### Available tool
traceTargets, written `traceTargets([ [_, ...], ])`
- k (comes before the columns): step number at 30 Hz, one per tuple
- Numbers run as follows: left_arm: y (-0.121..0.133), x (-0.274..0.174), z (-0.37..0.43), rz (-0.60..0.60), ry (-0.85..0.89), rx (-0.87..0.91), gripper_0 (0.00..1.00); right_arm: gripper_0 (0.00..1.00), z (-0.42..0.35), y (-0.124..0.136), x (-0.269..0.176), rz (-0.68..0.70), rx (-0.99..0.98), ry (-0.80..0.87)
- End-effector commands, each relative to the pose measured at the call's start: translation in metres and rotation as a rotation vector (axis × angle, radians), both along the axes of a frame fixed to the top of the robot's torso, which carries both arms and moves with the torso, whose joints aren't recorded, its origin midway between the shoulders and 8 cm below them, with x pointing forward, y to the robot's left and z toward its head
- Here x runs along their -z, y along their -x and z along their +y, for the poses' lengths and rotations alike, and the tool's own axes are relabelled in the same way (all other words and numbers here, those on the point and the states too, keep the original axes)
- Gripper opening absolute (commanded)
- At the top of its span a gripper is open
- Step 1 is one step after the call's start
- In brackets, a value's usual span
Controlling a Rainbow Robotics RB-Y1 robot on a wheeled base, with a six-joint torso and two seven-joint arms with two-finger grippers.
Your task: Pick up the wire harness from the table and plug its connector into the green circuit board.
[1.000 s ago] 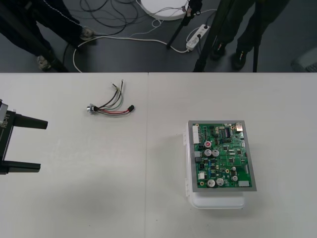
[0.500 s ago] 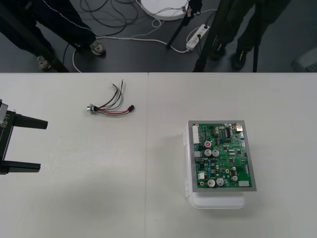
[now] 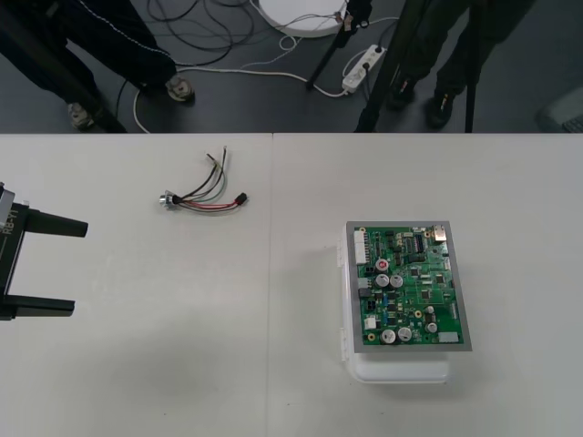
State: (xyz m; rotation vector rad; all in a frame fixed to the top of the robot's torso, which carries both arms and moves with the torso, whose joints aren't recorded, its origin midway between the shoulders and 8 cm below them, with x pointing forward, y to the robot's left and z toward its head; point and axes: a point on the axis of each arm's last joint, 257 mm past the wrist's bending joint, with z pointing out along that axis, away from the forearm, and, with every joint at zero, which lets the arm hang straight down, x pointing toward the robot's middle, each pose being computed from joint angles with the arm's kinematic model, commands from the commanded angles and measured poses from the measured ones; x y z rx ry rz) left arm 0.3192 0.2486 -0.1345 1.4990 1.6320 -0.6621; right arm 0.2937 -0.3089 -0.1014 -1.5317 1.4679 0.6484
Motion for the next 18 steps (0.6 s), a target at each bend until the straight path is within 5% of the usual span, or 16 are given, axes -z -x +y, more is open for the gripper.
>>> traceTargets([
  [1,0.006,0.0024,0.0161,0.043,-0.045,-0.027,1.0,1.0,-0.0033,-0.0014,-0.004,-0.005,-0.024,0.047],
  [18,0.006,0.0024,0.0161,0.043,-0.045,-0.027,1.0,1.0,-0.0033,-0.0014,-0.004,-0.005,-0.024,0.047],
])
